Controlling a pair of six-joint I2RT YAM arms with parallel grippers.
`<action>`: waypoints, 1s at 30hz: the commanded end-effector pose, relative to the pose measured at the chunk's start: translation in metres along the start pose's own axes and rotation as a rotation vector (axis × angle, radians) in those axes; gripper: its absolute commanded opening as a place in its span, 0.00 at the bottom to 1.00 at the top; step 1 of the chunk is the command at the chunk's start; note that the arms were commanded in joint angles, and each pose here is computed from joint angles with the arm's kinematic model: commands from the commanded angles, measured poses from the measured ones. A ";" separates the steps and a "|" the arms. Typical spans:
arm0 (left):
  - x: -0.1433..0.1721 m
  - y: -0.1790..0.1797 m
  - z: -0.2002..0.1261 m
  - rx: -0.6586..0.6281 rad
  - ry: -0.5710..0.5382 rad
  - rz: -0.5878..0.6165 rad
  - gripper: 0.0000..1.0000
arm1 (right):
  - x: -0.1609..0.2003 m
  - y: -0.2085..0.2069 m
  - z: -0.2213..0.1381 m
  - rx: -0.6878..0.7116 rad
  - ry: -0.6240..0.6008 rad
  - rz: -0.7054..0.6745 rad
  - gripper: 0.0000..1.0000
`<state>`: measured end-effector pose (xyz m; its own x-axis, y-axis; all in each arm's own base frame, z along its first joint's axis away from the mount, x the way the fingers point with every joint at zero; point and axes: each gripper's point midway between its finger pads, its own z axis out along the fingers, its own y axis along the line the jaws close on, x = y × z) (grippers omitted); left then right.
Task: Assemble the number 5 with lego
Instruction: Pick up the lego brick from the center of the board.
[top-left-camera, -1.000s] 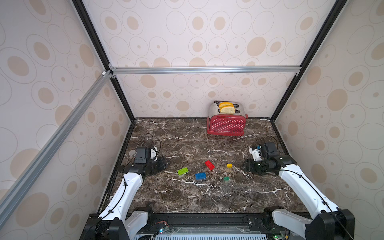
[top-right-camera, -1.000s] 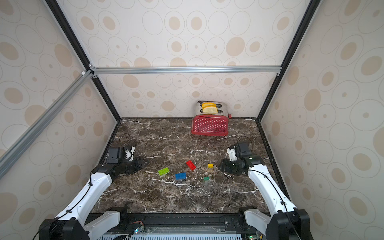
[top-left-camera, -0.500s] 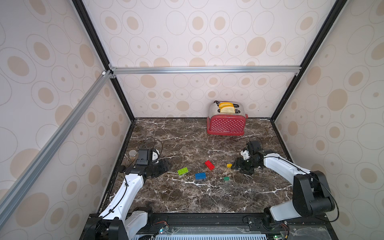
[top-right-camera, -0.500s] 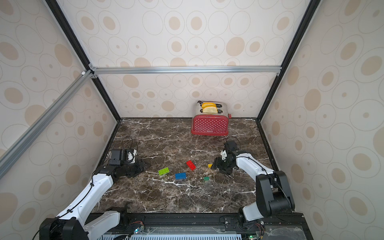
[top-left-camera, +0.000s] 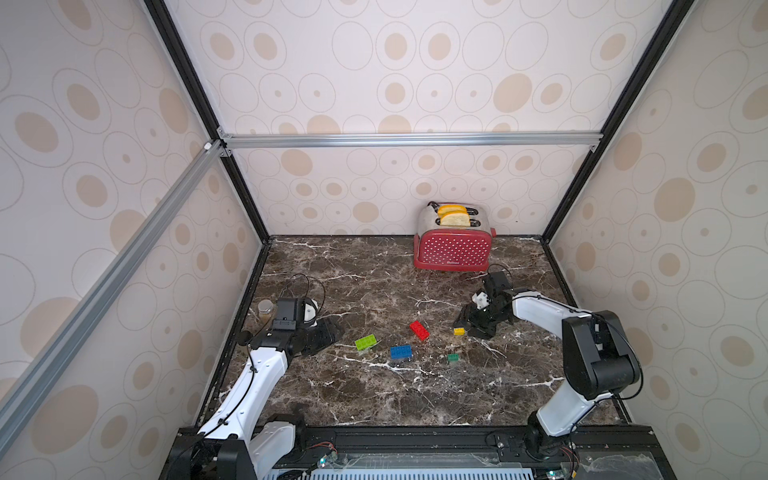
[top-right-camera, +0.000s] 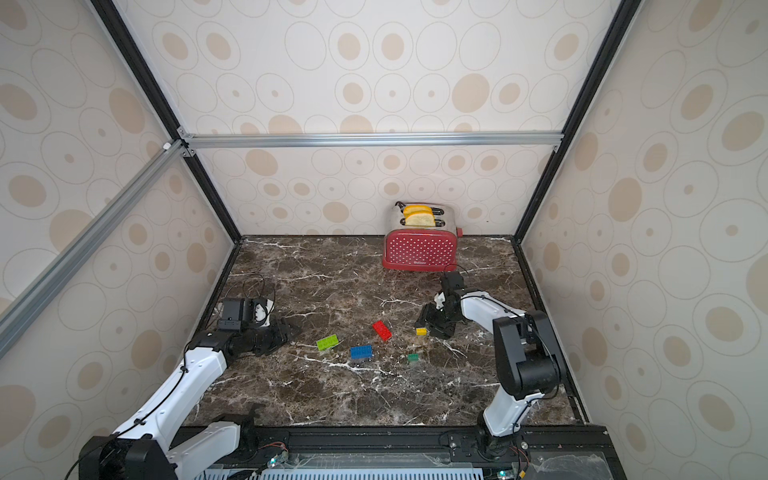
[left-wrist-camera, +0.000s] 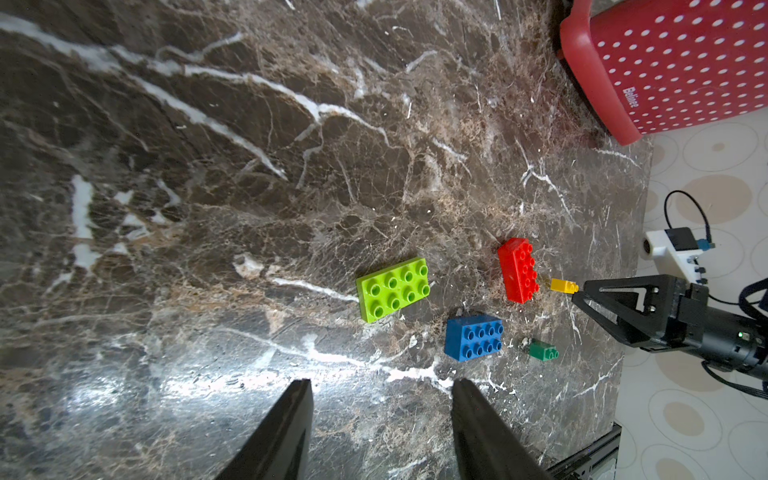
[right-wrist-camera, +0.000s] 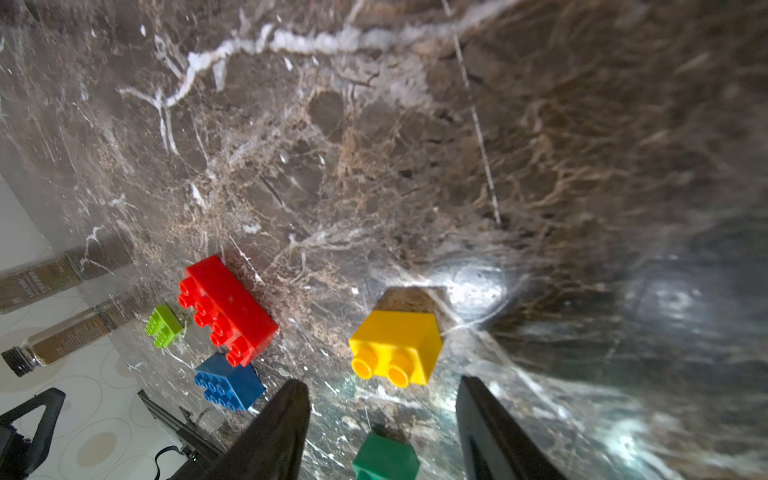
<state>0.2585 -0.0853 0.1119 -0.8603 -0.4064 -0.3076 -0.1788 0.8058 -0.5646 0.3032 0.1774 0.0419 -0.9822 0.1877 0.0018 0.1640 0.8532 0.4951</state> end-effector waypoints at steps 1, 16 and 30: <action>0.003 0.002 -0.002 -0.012 0.001 -0.003 0.56 | -0.004 0.007 0.002 -0.012 0.013 0.017 0.62; 0.003 0.005 -0.002 -0.028 -0.002 0.000 0.56 | 0.006 -0.010 -0.004 0.098 0.023 0.018 0.66; 0.004 0.006 0.001 -0.031 0.009 -0.005 0.55 | 0.005 0.008 0.007 0.062 0.024 0.017 0.63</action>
<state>0.2590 -0.0824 0.1105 -0.8561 -0.4104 -0.3142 -0.1871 0.8127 -0.5519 0.2875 0.1864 0.0343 -0.9819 0.1811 0.0554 0.1867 0.8765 0.4436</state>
